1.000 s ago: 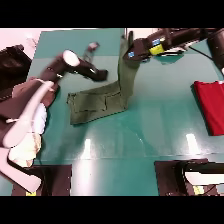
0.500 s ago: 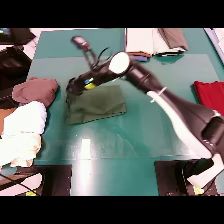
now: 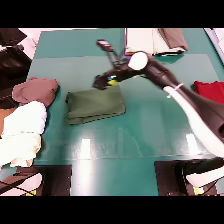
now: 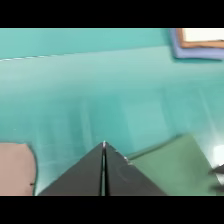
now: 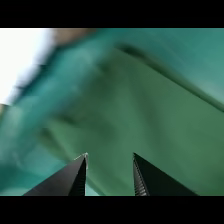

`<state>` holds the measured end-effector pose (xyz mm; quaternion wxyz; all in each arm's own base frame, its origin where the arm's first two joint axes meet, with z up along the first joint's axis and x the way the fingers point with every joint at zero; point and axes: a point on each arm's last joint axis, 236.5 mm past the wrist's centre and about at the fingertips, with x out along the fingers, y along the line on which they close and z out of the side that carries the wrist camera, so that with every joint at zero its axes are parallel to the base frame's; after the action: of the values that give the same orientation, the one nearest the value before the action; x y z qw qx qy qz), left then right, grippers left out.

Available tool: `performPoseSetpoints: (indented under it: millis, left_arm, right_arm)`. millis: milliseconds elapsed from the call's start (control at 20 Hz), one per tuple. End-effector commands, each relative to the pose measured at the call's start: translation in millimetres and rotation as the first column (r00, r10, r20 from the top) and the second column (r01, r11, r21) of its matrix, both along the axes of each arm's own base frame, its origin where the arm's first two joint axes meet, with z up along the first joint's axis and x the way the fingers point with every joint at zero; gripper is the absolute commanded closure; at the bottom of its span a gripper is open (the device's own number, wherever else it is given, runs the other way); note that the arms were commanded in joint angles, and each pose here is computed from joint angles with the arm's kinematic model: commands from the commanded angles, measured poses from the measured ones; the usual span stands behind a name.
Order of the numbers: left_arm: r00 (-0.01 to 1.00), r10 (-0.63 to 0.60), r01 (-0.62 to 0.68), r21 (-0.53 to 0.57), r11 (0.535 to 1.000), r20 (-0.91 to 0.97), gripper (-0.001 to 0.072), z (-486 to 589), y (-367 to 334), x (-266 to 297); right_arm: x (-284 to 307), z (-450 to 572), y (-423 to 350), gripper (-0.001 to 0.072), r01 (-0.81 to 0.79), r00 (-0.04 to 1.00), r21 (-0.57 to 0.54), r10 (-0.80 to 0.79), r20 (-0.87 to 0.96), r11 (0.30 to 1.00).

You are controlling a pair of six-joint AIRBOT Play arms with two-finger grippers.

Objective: Fold the shirts.

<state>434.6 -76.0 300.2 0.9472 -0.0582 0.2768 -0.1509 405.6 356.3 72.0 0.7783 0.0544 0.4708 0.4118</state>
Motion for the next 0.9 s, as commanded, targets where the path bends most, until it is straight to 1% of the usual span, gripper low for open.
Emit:
performPoseSetpoints:
  millis: [0, 50, 100, 200, 300, 450, 500, 550, 600, 650, 700, 750, 800, 850]
  left_arm:
    - [0.997, -0.076, 0.076, 0.007, 0.997, 0.028, 0.0686, 4.9, -32.7, -4.3]
    - [0.995, -0.095, 0.095, 0.004, 0.995, 0.039, 0.0686, 6.6, -42.1, -4.9]
    - [0.993, -0.110, 0.110, 0.002, 0.994, 0.047, 0.0686, 7.9, -49.7, -5.7]
    - [0.990, -0.129, 0.130, -0.004, 0.992, 0.050, 0.0686, 6.0, -60.8, -3.2]
    - [0.990, -0.135, 0.136, -0.014, 0.991, 0.032, 0.0686, -1.5, -63.6, 0.4]
    - [0.990, -0.140, 0.140, -0.014, 0.990, -0.003, 0.0686, -14.0, -65.2, 4.9]
    - [0.990, -0.141, 0.141, -0.015, 0.990, -0.009, 0.0686, -16.6, -65.7, 5.9]
    - [0.990, -0.141, 0.141, -0.015, 0.990, -0.013, 0.0686, -18.4, -66.0, 6.8]
    - [0.990, -0.142, 0.142, -0.015, 0.990, -0.015, 0.0686, -19.1, -66.0, 7.0]
    - [0.990, -0.143, 0.143, -0.017, 0.990, -0.016, 0.0686, -19.2, -66.6, 6.8]
    - [0.989, -0.146, 0.145, -0.021, 0.989, -0.017, 0.0686, -18.9, -67.4, 6.4]
    - [0.989, -0.149, 0.149, -0.027, 0.989, -0.018, 0.0686, -18.6, -68.7, 5.7]
    - [0.988, -0.156, 0.155, -0.037, 0.987, -0.019, 0.0687, -18.1, -70.9, 4.6]
    - [0.986, -0.164, 0.163, -0.048, 0.985, -0.021, 0.0687, -17.5, -74.1, 3.3]
  right_arm:
    - [3.2, -55.6, -100.2, 0.0219, 0.131, 0.973, -0.103, -0.148, -0.177, 0.986]
    - [4.4, -73.3, -120.7, 0.0129, 0.176, 0.953, -0.110, -0.197, -0.231, 0.978]
    - [4.3, -88.1, -132.1, 0.0127, 0.211, 0.930, -0.105, -0.233, -0.285, 0.972]
    - [4.6, -110.7, -136.0, 0.0128, 0.279, 0.872, -0.052, -0.275, -0.404, 0.959]
    - [5.2, -125.6, -119.3, 0.0146, 0.295, 0.841, 0.012, -0.253, -0.478, 0.956]
    - [7.2, -141.6, -79.9, 0.0147, 0.308, 0.824, 0.085, -0.221, -0.522, 0.948]
    - [6.8, -145.6, -67.4, 0.0147, 0.290, 0.827, 0.089, -0.202, -0.524, 0.953]
    - [6.5, -148.9, -53.3, 0.0169, 0.257, 0.837, 0.091, -0.175, -0.518, 0.962]
    - [7.7, -149.6, -39.6, 0.0220, 0.231, 0.848, 0.098, -0.151, -0.508, 0.968]
    - [10.0, -148.8, -25.3, 0.0314, 0.204, 0.861, 0.107, -0.127, -0.493, 0.973]
    - [12.9, -147.5, -12.9, 0.0480, 0.179, 0.876, 0.114, -0.105, -0.472, 0.977]
    - [15.8, -145.1, -3.5, 0.0664, 0.149, 0.894, 0.121, -0.082, -0.440, 0.981]
    - [20.6, -139.0, 3.6, 0.0691, 0.129, 0.910, 0.133, -0.064, -0.409, 0.983]
    - [28.1, -130.9, 4.6, 0.0691, 0.117, 0.926, 0.132, -0.060, -0.373, 0.984]
